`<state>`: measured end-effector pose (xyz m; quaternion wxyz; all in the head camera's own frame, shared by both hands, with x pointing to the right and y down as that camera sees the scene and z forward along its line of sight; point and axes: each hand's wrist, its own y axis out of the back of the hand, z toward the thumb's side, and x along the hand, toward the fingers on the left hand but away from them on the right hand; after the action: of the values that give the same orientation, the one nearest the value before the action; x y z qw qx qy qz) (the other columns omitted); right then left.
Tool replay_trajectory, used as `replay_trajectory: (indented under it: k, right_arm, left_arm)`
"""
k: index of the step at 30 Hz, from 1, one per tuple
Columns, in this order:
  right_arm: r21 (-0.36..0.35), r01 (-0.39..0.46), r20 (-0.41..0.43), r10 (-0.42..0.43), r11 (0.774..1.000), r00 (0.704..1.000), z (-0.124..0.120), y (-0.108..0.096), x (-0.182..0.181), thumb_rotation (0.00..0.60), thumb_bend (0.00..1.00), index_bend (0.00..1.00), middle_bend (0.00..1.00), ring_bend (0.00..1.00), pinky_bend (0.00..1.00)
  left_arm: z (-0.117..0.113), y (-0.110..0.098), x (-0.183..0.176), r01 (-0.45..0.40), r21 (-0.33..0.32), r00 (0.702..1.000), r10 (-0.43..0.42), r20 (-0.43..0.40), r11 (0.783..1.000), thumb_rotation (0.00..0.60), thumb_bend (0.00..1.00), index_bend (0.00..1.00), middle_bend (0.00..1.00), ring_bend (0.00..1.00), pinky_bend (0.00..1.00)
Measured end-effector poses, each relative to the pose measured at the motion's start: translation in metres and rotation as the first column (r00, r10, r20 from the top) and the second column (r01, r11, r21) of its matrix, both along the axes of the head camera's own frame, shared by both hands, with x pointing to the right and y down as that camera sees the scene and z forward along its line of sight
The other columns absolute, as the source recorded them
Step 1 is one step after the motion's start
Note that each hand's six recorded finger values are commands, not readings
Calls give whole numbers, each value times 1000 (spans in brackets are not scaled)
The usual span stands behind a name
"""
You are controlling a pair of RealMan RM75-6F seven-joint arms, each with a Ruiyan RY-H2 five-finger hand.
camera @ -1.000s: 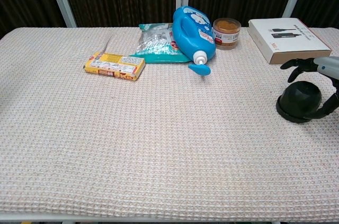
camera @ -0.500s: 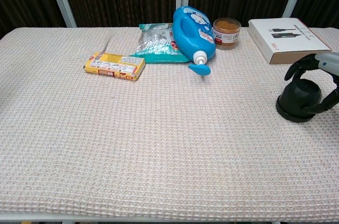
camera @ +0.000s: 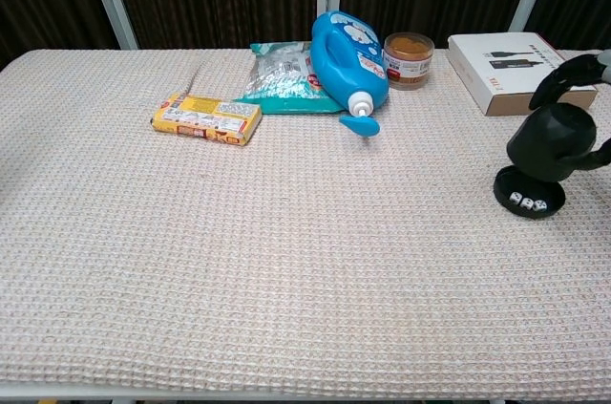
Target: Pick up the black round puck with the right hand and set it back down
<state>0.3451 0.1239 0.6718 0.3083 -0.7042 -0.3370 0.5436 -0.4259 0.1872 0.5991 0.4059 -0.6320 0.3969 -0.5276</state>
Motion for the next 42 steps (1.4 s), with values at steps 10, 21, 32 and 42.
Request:
replay_trajectory:
  k: [10, 21, 32, 42]
  right_arm:
    - [15, -111, -92, 112, 994, 989, -10, 3, 62, 600, 120, 328, 392, 11, 0]
    - [-43, -137, -102, 132, 990, 986, 2, 15, 80, 600, 28, 106, 112, 0, 0]
    - [-14, -133, -62, 131, 991, 989, -9, 10, 76, 600, 16, 50, 67, 0, 0]
    - [168, -112, 11, 111, 979, 994, -64, 2, 74, 600, 2, 50, 61, 0, 0]
  left_arm:
    - [0, 0, 3, -7, -2, 1000, 7, 1, 1000, 600, 132, 174, 137, 32, 289]
    - [1, 1, 5, -11, -4, 1000, 11, 8, 1000, 600, 132, 174, 136, 32, 289]
    - [-2, 0, 5, -11, 5, 1000, 10, 7, 1000, 600, 132, 174, 136, 32, 289]
    - [-7, -2, 6, -1, 17, 1000, 1, 8, 1000, 600, 132, 174, 136, 32, 289]
